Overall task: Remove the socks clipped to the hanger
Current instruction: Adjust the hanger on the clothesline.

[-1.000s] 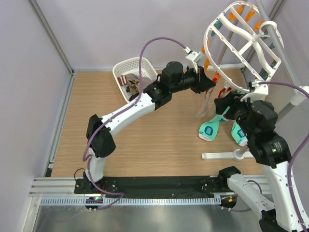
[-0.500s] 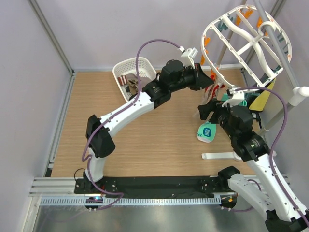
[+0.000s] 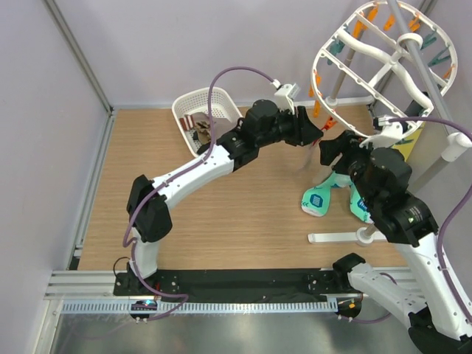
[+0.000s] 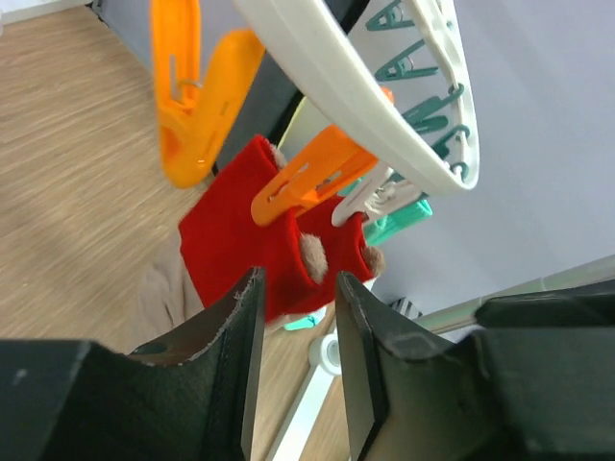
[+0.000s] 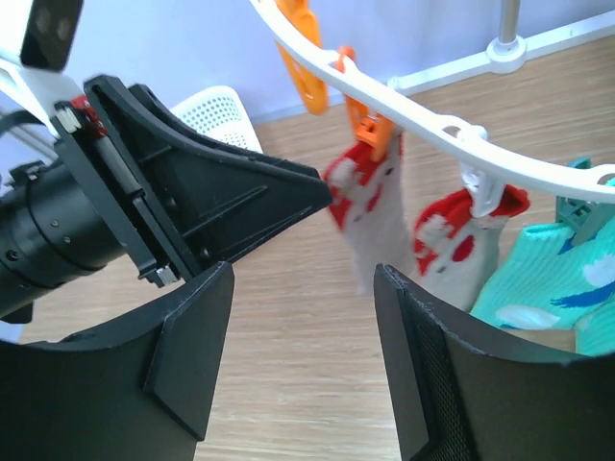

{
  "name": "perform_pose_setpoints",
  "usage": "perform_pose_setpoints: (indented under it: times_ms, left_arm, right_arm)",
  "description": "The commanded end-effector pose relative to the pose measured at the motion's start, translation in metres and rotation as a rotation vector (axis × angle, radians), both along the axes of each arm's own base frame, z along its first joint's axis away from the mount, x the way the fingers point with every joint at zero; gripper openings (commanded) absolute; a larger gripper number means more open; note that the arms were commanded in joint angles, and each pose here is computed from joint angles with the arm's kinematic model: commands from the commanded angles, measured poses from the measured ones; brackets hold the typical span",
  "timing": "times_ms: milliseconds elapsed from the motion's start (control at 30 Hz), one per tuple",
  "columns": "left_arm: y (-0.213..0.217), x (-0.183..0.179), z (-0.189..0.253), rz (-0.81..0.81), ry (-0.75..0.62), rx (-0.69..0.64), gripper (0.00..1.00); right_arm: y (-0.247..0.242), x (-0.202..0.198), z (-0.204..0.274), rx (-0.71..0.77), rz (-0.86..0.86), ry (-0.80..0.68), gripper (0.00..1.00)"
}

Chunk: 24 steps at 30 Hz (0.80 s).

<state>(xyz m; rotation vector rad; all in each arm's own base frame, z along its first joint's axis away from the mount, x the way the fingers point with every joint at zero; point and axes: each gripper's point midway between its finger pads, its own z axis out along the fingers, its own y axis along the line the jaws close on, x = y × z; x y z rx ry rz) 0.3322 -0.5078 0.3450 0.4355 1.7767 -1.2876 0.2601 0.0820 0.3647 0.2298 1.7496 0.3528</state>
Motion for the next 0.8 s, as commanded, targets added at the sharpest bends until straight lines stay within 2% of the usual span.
perform_pose_setpoints:
  times_ms: [0,67,200,333,433,600,767]
  left_arm:
    - [0.009,-0.006,0.054,-0.014,-0.141,-0.097,0.4]
    - [0.008,-0.007,0.054,-0.019,-0.144,-0.093,0.43]
    - [0.013,-0.005,0.046,0.007,-0.13,-0.075,0.45]
    - [0.026,0.009,0.04,0.052,-0.088,-0.082,0.49]
    - [0.034,0.017,0.047,0.06,-0.066,-0.119,0.5]
    - [0.042,0.023,0.068,0.073,-0.083,-0.15,0.53]
    - [0.052,0.033,0.06,0.116,-0.044,-0.137,0.53]
  right_arm:
    - [-0.008,-0.005,0.006,0.01,-0.044,0.019,0.66]
    - [0.003,-0.007,0.005,0.03,0.015,0.02,0.63]
    - [0.02,-0.004,-0.007,0.021,0.093,0.081,0.62]
    - [-0.007,-0.001,-0.045,-0.057,-0.053,0.145,0.63]
    - [-0.01,0.002,-0.047,-0.054,-0.064,0.087,0.66]
    - [0.012,0.027,-0.065,-0.015,-0.015,0.028,0.7]
    - [0.006,0.049,-0.073,-0.042,-0.094,0.009,0.74]
